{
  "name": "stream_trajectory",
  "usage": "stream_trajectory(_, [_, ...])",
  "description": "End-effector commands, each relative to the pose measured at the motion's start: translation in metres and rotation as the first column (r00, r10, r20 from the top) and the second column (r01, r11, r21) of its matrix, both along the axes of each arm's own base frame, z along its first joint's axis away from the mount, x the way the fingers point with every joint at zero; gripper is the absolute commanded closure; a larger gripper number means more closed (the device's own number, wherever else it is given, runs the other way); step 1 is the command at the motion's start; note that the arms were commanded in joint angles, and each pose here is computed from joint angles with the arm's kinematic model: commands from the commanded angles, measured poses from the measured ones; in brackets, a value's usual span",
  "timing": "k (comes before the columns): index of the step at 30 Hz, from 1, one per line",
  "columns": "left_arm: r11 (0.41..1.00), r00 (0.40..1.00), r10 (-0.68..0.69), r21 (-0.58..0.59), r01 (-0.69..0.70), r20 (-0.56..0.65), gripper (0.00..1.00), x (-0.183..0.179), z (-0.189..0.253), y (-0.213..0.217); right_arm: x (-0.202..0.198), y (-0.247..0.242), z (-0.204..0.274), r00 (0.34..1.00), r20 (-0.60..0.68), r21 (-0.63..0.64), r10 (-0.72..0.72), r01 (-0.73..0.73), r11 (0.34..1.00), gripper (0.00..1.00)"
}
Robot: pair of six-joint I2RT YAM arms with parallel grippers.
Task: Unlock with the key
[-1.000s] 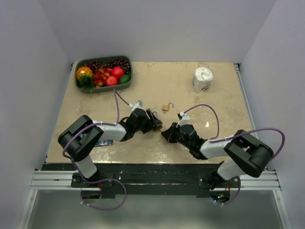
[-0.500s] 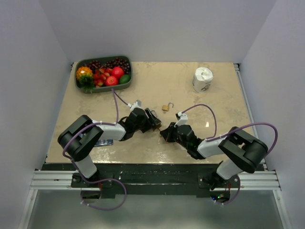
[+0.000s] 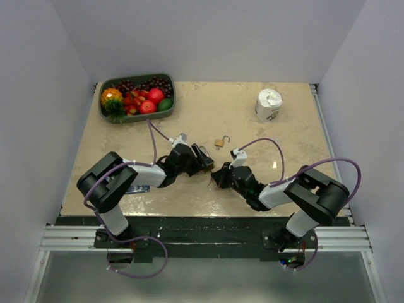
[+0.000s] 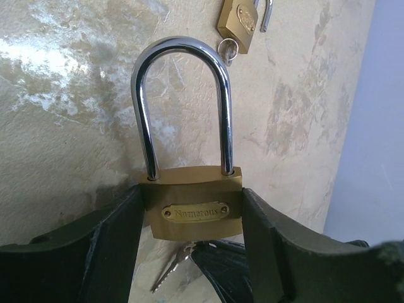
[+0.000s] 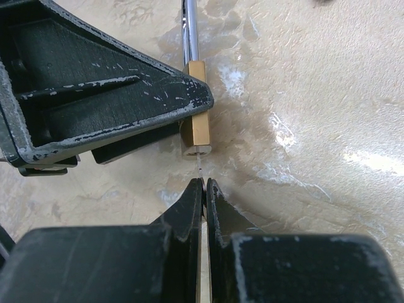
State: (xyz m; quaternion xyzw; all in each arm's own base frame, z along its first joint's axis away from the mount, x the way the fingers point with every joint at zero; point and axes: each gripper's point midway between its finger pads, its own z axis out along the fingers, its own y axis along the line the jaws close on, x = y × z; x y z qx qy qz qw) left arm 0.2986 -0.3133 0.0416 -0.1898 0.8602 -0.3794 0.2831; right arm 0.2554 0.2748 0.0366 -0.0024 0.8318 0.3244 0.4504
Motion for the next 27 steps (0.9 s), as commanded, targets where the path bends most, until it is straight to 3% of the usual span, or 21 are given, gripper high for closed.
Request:
stream_trajectory(1, [0.991,0.997,-0.071,-0.108,0.074,0.026,1.00,-0.010,0.017,-0.019,0.018,0.003,0.026,0.995,0.089,0.034,-0.053,0.050,0.998,1.00])
stream_trajectory(27, [0.979,0.985,-0.166,-0.114,0.170,0.041,1.00,-0.024,0.015,-0.029,0.028,-0.015,0.030,0.981,0.152,-0.020,-0.123,0.127,0.992,1.00])
